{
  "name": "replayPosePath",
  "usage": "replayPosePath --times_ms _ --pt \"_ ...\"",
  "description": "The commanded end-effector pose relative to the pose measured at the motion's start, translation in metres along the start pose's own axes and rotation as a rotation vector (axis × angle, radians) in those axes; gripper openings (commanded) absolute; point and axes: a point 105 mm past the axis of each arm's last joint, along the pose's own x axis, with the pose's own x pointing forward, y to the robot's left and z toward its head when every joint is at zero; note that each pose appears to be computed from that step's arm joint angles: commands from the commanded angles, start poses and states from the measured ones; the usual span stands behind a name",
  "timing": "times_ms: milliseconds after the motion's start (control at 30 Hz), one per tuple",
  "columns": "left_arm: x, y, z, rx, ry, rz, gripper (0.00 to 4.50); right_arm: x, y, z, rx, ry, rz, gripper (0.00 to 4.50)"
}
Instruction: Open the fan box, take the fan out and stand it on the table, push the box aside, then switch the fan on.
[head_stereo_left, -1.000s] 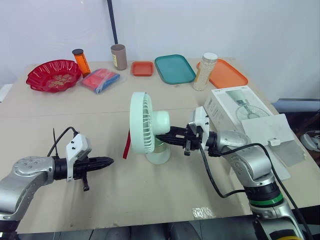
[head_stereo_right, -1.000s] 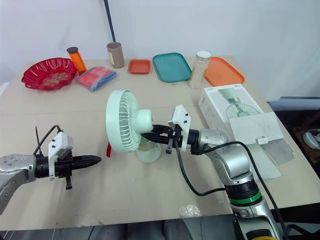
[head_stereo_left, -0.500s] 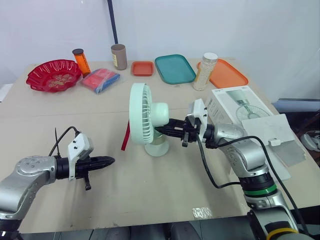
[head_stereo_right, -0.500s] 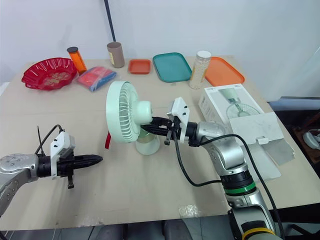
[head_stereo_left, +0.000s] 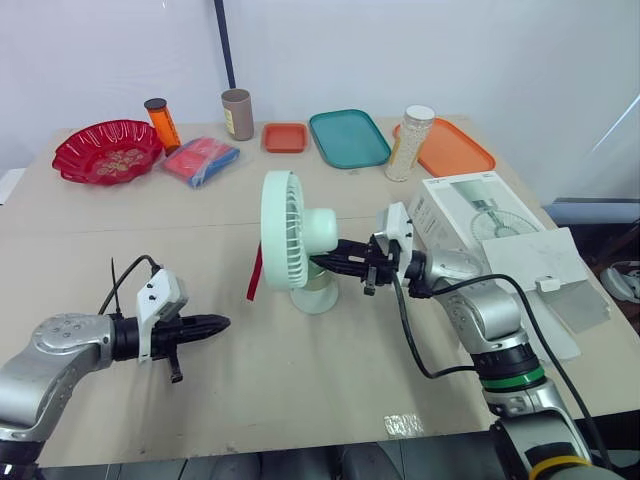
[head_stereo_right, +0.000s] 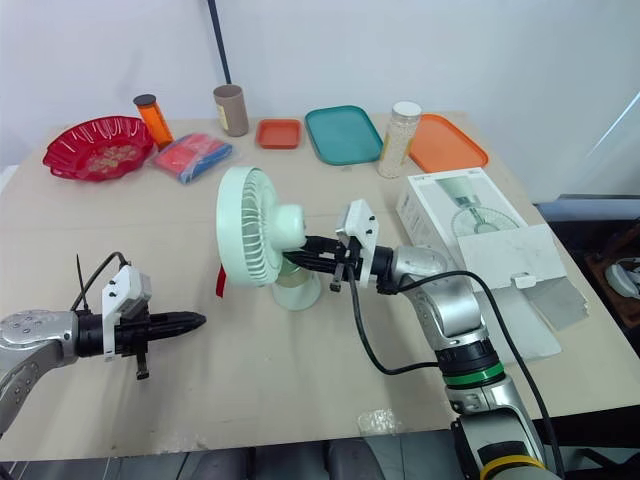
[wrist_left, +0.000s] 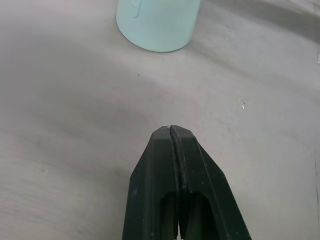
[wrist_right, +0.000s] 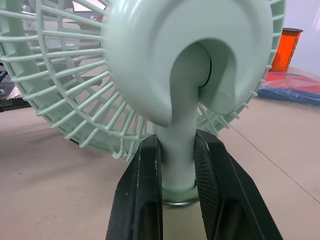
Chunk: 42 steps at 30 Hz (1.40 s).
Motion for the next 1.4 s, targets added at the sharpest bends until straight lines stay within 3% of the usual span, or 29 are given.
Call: replayPosePath --times_ms 33,267,533,567,1133,1233,1267,1400 --pt "-0.001 -0.001 0.010 0.047 -0.030 0.008 0.08 -0.003 -0.001 -0.001 0.011 0.005 -0.001 0.32" --pt "-0.001 0.001 0.011 0.052 -0.028 0.013 0.08 -0.002 -0.002 -0.001 0.020 -0.002 -0.009 0.32" --pt "0.000 0.002 0.012 0.055 -0.031 0.012 0.00 -0.005 0.000 -0.001 0.015 0.003 -0.015 4.15" --pt "0.000 0.002 0.012 0.056 -0.032 0.012 0.00 -0.005 0.000 -0.001 0.015 0.003 -0.016 4.41" --pt "-0.001 0.003 0.013 0.051 -0.044 0.025 0.00 -0.027 0.003 -0.002 -0.004 0.046 -0.066 4.41" --pt "0.000 0.005 0.015 0.050 -0.058 0.033 0.61 -0.041 0.009 -0.004 0.004 0.079 -0.097 4.50" --pt "0.000 0.006 0.015 0.048 -0.063 0.033 1.14 -0.044 0.010 -0.004 0.006 0.087 -0.104 4.50" --pt "0.001 0.007 0.018 0.044 -0.084 0.045 2.44 -0.065 0.012 -0.005 0.010 0.149 -0.199 4.50"
